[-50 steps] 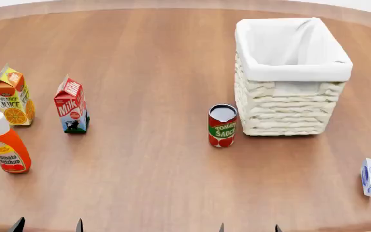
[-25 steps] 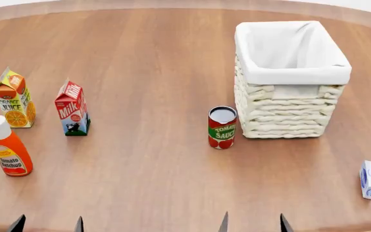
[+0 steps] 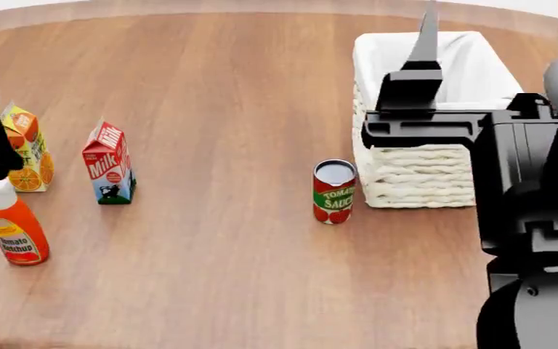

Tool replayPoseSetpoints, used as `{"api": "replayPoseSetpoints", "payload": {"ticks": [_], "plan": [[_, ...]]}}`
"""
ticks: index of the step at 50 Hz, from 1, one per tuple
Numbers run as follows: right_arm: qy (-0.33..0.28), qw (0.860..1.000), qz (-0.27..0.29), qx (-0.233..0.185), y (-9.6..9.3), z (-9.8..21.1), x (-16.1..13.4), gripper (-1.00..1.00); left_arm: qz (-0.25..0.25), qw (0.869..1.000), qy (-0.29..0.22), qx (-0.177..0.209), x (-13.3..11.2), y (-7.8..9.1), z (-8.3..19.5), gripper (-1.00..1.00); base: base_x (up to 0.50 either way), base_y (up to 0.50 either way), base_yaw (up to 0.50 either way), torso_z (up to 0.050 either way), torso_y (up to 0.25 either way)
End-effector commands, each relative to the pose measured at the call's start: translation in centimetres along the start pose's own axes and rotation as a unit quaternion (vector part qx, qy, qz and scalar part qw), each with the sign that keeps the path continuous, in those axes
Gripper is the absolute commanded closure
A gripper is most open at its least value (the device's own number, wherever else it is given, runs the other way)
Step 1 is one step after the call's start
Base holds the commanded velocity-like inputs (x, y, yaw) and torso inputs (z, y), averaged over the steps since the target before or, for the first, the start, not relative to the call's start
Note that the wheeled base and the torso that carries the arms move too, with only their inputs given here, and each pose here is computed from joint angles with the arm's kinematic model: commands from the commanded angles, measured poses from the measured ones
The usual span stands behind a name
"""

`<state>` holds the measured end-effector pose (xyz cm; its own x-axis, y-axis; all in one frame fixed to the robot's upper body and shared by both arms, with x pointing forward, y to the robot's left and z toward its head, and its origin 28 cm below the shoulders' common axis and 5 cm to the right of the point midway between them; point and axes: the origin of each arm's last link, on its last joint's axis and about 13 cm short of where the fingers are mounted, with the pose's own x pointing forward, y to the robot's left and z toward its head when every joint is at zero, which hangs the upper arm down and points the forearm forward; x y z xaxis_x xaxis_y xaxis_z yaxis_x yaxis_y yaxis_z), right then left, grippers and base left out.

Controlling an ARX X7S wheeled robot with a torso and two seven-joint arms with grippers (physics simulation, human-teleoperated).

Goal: Pick the milk and place it in the basket.

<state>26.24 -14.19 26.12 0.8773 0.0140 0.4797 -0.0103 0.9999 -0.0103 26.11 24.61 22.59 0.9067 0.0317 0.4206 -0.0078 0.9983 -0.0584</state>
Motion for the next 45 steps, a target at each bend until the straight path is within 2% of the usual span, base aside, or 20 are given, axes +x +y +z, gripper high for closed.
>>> {"api": "replayPoseSetpoints", "payload": {"ticks": [1,2,8,13,20,34,45], "plan": [[-0.149,0.988,0.003,-0.029,-2.0,12.0,0.6,-1.0,0.011,0.984,-0.175,0.004,0.7,1.9,12.7,-1.0,0.0,0.0,0.0,0.0,0.0],[-0.163,0.986,0.001,-0.03,-2.2,13.1,0.4,-1.0,0.015,0.98,-0.2,0.008,0.5,2.2,14.2,-1.0,0.0,0.0,0.0,0.0,0.0],[-0.211,0.977,-0.018,-0.034,-3.1,16.6,-1.0,-1.0,0.03,0.964,-0.263,0.013,-1.1,3.0,17.8,-1.0,0.0,0.0,0.0,0.0,0.0],[-0.242,0.97,-0.023,-0.026,-3.5,18.4,-2.3,-1.0,0.034,0.959,-0.282,0.02,-2.2,3.3,18.8,-1.0,0.0,0.0,0.0,0.0,0.0],[-0.254,0.966,-0.032,-0.037,-4.0,19.2,-3.4,-1.0,0.035,0.954,-0.297,0.022,-2.8,3.4,19.4,-1.0,0.0,0.0,0.0,0.0,0.0],[-0.254,0.966,-0.029,-0.046,-4.1,19.0,-3.6,-1.0,0.039,0.954,-0.297,0.027,-2.5,3.4,19.1,-1.0,0.0,0.0,0.0,0.0,0.0],[-0.252,0.965,-0.026,-0.059,-4.0,18.8,-3.6,-1.0,0.038,0.953,-0.298,0.03,-2.6,3.4,19.1,-1.0,0.0,0.42,0.0,0.0,0.0]]}}
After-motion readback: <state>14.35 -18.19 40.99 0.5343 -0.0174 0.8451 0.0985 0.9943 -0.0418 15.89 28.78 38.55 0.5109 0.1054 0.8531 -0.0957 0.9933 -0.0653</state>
